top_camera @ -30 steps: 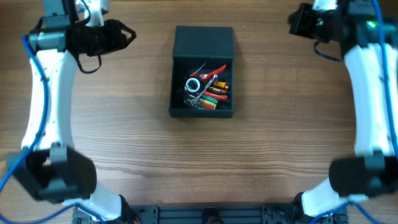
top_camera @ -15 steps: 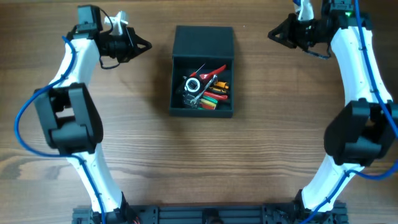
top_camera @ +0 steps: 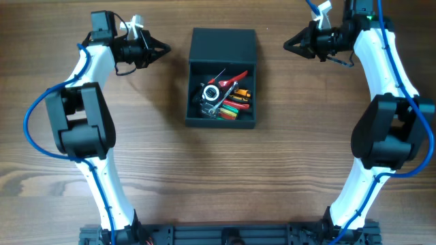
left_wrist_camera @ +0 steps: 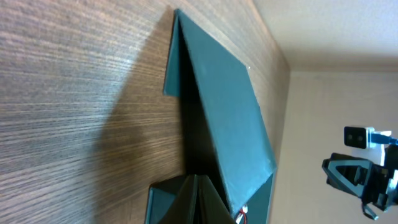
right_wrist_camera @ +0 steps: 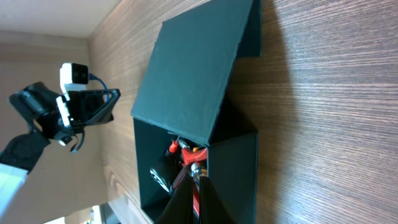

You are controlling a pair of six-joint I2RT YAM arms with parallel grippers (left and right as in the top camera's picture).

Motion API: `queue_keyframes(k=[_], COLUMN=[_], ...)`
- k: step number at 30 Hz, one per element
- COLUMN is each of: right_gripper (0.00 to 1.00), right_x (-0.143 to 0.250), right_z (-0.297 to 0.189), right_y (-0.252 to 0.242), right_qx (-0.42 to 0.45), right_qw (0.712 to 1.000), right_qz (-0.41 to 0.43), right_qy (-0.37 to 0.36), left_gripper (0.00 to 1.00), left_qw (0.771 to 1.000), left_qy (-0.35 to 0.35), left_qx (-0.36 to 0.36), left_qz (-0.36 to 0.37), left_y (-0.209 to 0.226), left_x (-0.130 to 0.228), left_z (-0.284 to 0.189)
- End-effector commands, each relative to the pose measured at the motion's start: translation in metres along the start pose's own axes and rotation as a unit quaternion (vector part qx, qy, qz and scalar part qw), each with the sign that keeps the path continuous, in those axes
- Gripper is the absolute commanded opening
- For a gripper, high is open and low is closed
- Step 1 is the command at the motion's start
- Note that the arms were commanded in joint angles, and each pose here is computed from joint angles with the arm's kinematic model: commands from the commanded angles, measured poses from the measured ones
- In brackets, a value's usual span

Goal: Pack container
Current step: 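Move both grippers to the raised lid of the green box, then grip the lid edges with both grippers and fold it down shut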

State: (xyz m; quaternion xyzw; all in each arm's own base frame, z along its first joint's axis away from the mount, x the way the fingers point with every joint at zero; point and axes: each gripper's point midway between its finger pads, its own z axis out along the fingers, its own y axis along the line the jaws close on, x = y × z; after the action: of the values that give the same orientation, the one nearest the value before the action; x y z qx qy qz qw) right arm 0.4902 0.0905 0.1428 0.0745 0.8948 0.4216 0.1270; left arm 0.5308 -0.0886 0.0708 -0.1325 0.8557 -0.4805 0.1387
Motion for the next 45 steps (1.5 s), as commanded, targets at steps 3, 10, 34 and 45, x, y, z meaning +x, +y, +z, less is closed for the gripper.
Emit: queue_keyframes(k=[3,10,34,45], right_gripper=[0.04,0.04,0.05,0.04], right_x=[0.002,0.013,0.025,-0.012], right_z=[0.009,0.036,0.069,0.062], right_y=[-0.004,-0.019,-0.051,-0.006], right_qx=[-0.020,-0.075,-0.103,-0.233], right_qw=[1.000,0.995,0.991,0.971], right_qz=[0.014,0.031,0.035,0.035], right_qy=[0.012,0.054,0.075,0.049], left_gripper=[0.04,0.04,0.04,0.04], left_qw=[0.999,0.995,0.992,0.992], left_qy=[0.034,0.072,0.087,0.066], left_qx=[0.024,0.076,0.085,0.108], left_qz=[-0.020,-0.002,-0.020,0.000], left_y=[-0.001,-0.012,0.018,0.003], left_x=[0.015,0.031,0.038,0.023], left_z=[0.026,0.048,0.070,0.072])
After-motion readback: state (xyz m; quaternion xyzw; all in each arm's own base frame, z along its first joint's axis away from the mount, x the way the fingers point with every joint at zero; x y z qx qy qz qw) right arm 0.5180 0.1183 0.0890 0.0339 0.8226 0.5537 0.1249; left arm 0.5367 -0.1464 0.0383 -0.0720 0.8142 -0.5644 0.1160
